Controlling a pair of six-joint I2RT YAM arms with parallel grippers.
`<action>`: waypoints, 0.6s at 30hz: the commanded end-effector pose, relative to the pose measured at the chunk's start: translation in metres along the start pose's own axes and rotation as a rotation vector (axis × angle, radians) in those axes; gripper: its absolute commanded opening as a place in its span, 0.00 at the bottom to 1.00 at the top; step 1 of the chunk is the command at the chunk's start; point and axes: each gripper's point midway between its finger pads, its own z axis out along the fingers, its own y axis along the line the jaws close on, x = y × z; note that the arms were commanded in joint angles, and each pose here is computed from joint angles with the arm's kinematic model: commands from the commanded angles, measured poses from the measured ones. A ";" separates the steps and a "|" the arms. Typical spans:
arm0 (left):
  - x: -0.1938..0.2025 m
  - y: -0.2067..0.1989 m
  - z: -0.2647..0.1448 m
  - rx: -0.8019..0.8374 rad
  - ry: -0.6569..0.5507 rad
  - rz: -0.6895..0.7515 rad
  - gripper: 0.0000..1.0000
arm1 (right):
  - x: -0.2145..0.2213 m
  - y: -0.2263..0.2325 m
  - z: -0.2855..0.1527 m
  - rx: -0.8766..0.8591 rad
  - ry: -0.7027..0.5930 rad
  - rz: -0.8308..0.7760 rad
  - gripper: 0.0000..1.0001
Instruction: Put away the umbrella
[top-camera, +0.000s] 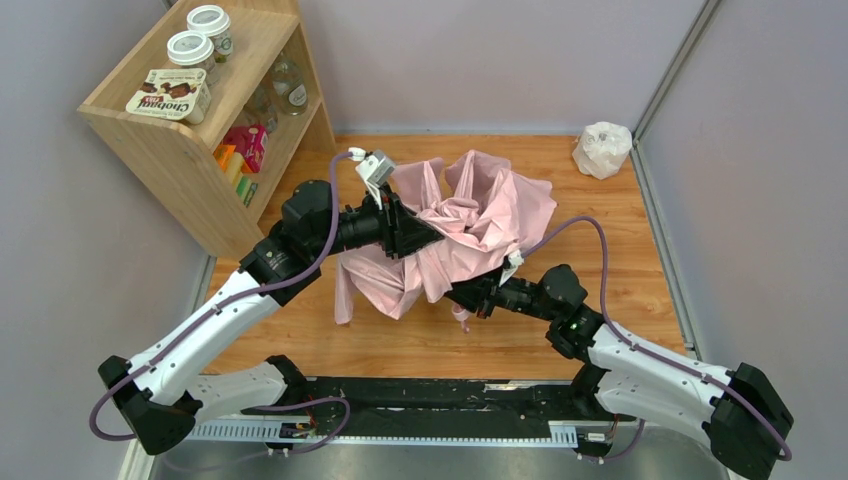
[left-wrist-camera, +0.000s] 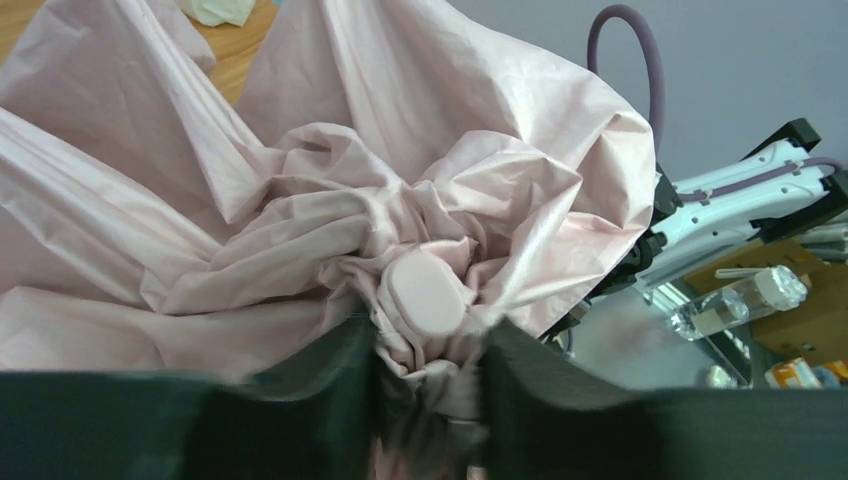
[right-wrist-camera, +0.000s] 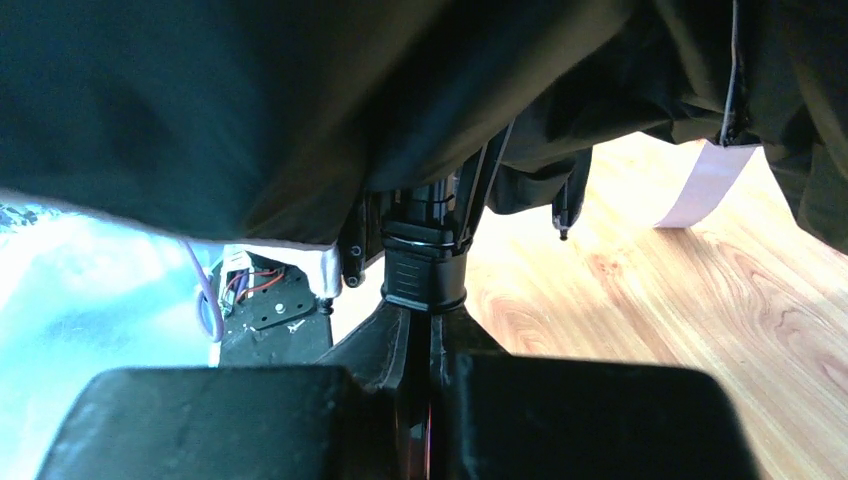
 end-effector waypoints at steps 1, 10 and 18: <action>-0.012 -0.001 0.005 0.019 -0.055 0.039 0.58 | -0.050 0.043 0.003 -0.197 -0.126 -0.152 0.00; -0.019 -0.005 0.010 0.050 -0.084 0.017 0.40 | -0.044 0.047 0.006 -0.227 -0.102 -0.133 0.00; -0.023 -0.013 0.001 0.095 -0.139 0.127 0.00 | -0.024 0.032 0.004 -0.120 -0.046 -0.029 0.04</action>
